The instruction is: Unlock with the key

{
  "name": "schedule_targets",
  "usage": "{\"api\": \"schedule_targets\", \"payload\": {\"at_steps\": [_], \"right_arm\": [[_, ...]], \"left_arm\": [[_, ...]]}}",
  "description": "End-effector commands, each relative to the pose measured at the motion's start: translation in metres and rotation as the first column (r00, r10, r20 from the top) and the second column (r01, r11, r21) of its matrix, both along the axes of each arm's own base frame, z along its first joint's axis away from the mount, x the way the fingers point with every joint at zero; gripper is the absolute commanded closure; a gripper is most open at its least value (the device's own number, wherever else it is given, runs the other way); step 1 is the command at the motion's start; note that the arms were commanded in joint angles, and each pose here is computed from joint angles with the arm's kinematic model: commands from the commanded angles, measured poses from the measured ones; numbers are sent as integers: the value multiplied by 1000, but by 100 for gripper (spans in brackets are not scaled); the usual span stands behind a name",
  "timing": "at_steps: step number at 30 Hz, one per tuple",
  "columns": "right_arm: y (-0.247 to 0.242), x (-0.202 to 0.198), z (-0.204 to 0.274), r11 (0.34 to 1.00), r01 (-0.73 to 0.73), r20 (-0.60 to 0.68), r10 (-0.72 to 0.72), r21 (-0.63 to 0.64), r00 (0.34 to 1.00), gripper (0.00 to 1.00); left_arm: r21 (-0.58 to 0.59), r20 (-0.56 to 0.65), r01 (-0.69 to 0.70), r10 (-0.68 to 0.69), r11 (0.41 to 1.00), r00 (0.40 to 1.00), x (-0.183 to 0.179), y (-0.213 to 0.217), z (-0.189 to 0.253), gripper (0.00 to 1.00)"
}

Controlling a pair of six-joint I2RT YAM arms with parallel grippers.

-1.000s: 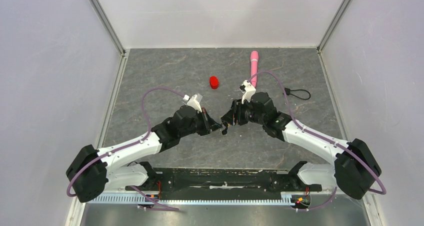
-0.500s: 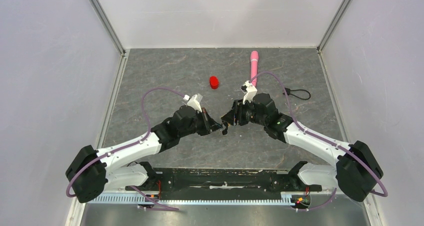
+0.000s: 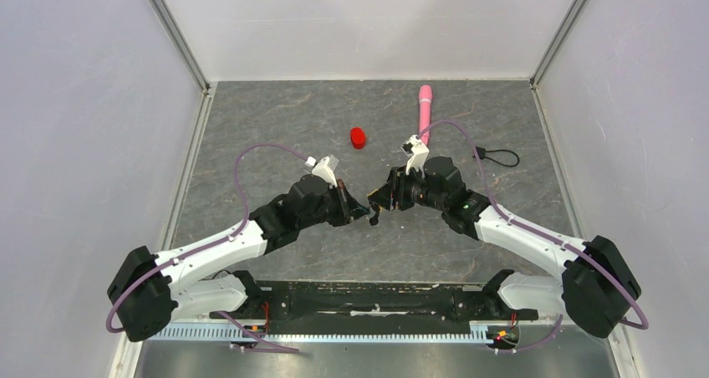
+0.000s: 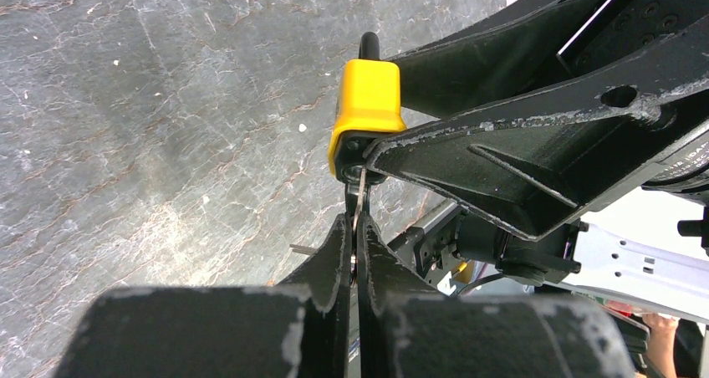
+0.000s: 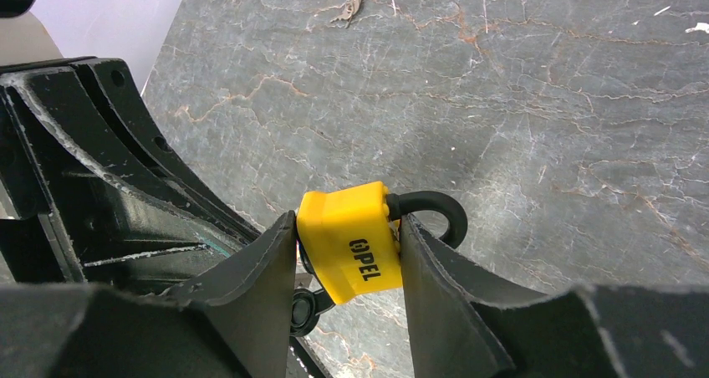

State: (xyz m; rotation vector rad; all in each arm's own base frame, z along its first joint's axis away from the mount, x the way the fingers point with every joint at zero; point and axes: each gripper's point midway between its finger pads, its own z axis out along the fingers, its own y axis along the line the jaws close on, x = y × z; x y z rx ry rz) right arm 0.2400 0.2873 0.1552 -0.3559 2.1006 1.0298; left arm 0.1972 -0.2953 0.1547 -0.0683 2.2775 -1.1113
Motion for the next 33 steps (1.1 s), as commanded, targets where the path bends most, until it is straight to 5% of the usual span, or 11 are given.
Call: {"api": "schedule_targets", "payload": {"at_steps": [1, 21, 33], "right_arm": [[16, 1, 45, 989, -61, 106, 47, 138, 993, 100], [21, -6, 37, 988, -108, 130, 94, 106, 987, 100], [21, -12, 25, 986, -157, 136, 147, 63, 980, 100]], "left_arm": [[4, 54, -2, 2, 1000, 999, 8, -2, 10, 98], [-100, 82, -30, 38, 995, 996, 21, -18, 39, 98], [-58, 117, -40, 47, 997, 992, 22, -4, 52, 98]]}}
